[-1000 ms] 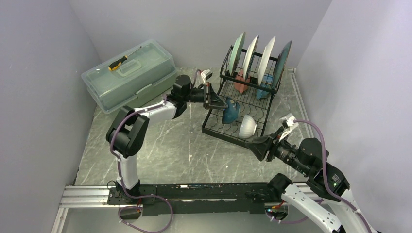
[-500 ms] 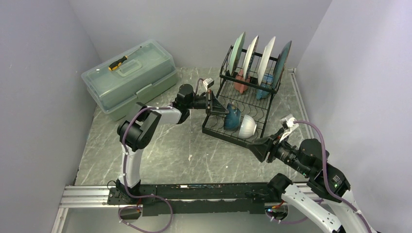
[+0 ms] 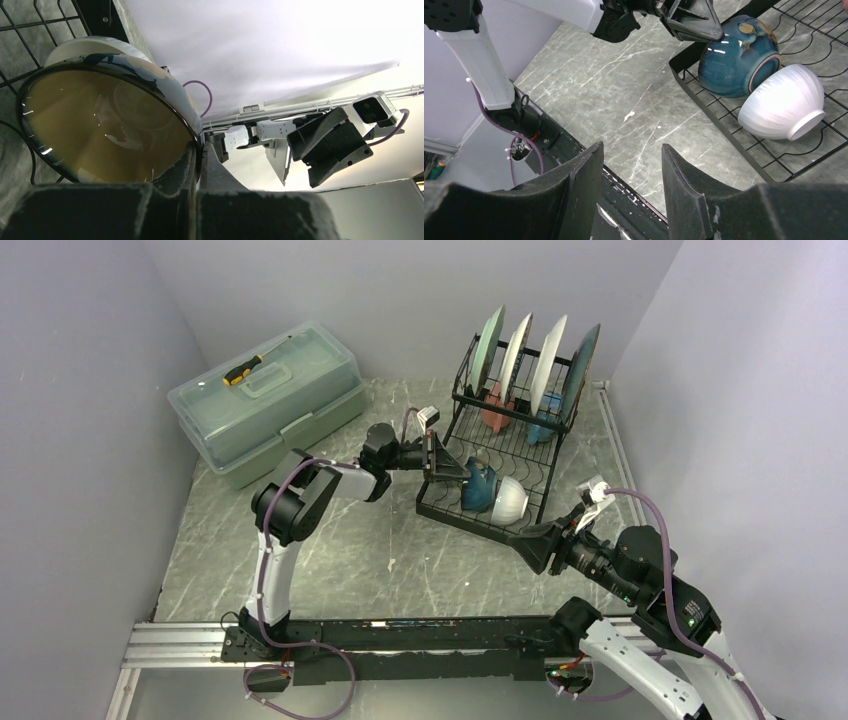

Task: Load the mixed dishes into the dish rack
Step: Insert the bowl into the dish rack.

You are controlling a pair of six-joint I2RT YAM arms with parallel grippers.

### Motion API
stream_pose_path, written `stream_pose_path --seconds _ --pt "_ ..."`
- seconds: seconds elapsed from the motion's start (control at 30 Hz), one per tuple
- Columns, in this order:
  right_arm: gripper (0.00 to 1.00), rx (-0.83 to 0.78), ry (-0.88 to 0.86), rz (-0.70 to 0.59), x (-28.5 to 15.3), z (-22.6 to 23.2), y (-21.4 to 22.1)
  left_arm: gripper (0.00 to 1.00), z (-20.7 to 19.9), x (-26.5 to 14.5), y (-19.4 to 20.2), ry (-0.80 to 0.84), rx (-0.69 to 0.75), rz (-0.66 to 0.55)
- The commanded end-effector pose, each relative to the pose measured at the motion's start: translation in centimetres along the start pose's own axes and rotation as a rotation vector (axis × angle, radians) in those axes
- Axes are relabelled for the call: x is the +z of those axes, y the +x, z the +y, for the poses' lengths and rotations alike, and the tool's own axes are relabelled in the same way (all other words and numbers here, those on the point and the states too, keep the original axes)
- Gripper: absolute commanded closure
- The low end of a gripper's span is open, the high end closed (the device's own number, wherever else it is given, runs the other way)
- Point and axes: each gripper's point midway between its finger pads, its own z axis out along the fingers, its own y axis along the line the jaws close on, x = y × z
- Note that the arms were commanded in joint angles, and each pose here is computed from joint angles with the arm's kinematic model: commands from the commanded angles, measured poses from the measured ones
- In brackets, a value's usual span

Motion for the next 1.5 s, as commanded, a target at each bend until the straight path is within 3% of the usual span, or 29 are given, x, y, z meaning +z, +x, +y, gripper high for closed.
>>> stream_pose_path --seconds 0.0,0.9,1.47 --pt "0.51 0.009 0.000 -0.051 -0.7 0.4 -1.5 1.00 -2.7 -0.1 -0.1 0.100 0.118 0.002" --pt "0.51 0.011 0.001 -0.032 0.2 0.3 -1.2 1.00 0.5 -1.5 -0.4 0.131 0.056 -0.002" --pt "0.51 0.015 -0.004 -0.024 0.9 0.2 -0.8 1.00 3.0 -3.1 0.0 -0.057 0.055 0.050"
